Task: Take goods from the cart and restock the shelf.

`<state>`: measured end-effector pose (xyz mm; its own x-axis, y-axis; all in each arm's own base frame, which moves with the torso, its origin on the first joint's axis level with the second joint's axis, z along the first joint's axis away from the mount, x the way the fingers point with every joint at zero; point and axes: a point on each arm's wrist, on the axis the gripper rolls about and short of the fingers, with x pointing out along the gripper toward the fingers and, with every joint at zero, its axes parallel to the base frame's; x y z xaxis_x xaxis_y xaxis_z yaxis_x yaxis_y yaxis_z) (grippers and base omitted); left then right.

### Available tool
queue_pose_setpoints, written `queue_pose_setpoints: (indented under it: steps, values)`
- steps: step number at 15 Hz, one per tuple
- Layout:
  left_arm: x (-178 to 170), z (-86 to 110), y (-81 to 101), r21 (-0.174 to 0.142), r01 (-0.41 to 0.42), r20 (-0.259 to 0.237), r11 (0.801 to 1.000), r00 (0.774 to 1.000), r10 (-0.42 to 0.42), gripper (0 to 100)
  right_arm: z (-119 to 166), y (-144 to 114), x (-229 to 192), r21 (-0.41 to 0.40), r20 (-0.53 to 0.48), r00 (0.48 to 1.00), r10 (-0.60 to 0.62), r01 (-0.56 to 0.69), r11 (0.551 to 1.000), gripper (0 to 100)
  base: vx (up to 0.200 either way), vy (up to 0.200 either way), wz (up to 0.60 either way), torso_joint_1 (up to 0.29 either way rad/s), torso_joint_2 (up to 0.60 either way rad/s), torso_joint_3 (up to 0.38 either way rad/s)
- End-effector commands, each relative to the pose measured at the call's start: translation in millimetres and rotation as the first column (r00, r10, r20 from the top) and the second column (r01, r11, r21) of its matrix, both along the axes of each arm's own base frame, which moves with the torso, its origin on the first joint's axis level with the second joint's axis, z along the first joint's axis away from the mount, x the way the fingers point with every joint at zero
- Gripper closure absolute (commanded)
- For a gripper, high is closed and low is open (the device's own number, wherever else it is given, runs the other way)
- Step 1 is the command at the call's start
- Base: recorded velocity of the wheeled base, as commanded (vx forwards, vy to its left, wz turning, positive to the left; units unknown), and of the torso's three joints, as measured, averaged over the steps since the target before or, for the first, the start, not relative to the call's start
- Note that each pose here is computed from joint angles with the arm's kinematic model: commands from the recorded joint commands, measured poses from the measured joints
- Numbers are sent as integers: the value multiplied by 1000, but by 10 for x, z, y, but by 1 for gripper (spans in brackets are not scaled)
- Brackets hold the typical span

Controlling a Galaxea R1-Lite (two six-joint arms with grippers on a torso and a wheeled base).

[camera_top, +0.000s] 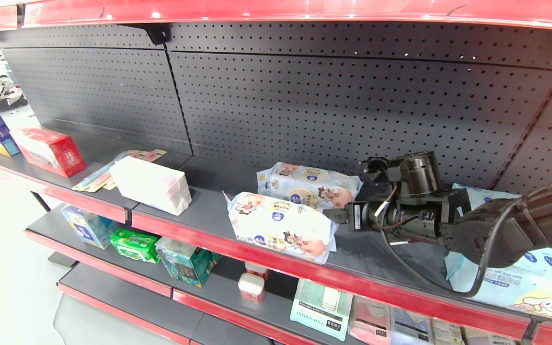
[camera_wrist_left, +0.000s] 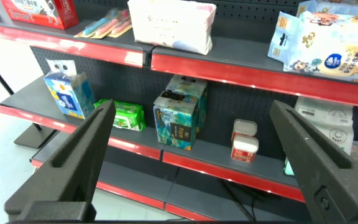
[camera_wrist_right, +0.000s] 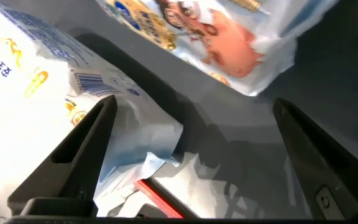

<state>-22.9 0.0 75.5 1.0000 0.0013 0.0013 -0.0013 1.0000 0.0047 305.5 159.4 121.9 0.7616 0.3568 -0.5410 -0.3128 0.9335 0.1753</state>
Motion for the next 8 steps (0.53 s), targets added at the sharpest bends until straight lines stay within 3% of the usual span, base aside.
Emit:
queue_pose_setpoints:
  steps: [1, 8]
  values:
    - [1, 0, 0, 0, 0, -1, 1000, 1000, 0, 0, -20, 21, 7, -2, -4, 1000, 4, -4, 1000, 0, 0, 0, 0, 0, 0, 0]
    - [1, 0, 0, 0, 0, -1, 1000, 1000, 0, 0, 120, -38, 35, 17, 38, 999, -20, 19, 1000, 0, 0, 0, 0, 0, 0, 0]
